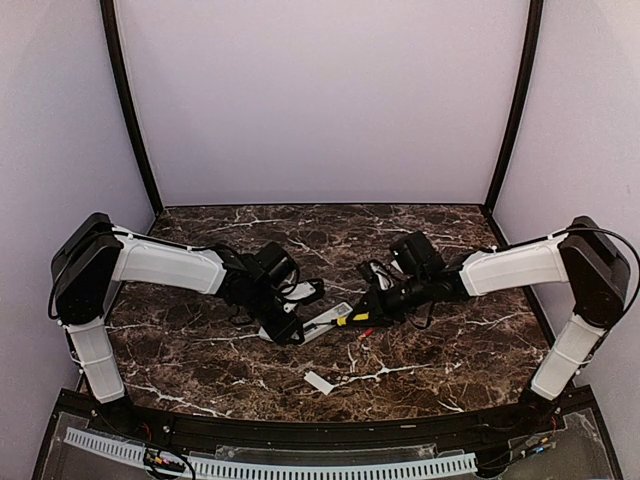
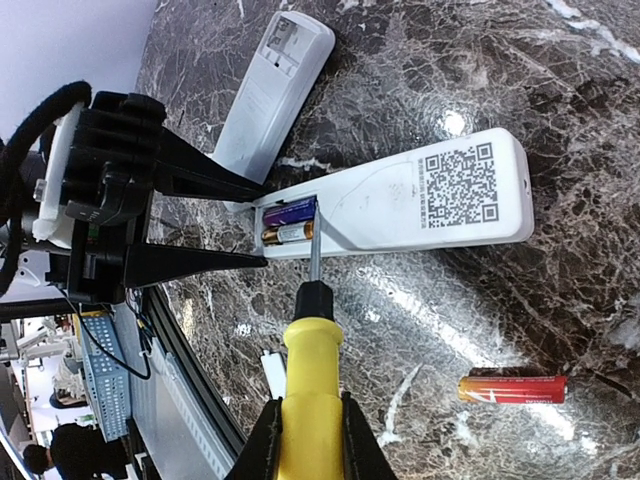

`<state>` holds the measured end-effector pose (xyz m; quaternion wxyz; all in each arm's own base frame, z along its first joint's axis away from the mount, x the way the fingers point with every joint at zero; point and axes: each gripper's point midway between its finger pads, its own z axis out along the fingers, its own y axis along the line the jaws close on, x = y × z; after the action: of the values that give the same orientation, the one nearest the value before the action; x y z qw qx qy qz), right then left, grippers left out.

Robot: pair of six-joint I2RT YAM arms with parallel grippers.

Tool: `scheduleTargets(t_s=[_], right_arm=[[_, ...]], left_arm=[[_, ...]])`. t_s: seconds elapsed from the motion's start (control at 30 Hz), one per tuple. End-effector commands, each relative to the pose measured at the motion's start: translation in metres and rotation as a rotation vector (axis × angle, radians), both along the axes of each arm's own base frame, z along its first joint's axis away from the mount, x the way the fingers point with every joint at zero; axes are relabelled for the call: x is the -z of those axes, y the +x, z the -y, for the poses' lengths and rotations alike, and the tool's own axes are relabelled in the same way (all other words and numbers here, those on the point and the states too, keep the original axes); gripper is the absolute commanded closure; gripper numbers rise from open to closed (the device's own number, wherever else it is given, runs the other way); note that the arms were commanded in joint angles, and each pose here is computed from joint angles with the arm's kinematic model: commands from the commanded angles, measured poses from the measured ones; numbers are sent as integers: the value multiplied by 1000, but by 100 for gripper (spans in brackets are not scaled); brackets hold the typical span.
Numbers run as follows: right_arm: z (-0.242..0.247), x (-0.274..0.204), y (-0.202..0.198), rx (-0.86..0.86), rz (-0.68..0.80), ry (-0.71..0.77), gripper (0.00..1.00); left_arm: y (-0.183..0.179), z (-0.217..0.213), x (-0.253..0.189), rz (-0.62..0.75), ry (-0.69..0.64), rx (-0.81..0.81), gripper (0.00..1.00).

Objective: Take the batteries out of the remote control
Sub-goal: Remove the battery from the remote control without the battery cover.

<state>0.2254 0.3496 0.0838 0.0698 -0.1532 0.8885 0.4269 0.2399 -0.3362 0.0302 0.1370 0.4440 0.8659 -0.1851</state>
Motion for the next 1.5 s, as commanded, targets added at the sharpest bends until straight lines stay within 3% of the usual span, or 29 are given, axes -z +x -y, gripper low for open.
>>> scheduleTargets(t_s=[0.0,0.27,0.53,0.77,1.47], right_arm=[[-25,-19,-4,-78,48,150,100],[-30,-35,-9,-110,68,225,100],[-2,-21,1,-26,123,13,100],[15,-34,7,-5,215,-84,100],[-4,-20,4,-46,223,-126,100]], left_arm=[[-8,-3,22,-13,59,37,77],[-8,-5,24,-11,68,37,78],[-7,-5,23,-3,74,33,78],[-15,-2,21,15,71,78,78],[-20,2,18,45,75,105,79]])
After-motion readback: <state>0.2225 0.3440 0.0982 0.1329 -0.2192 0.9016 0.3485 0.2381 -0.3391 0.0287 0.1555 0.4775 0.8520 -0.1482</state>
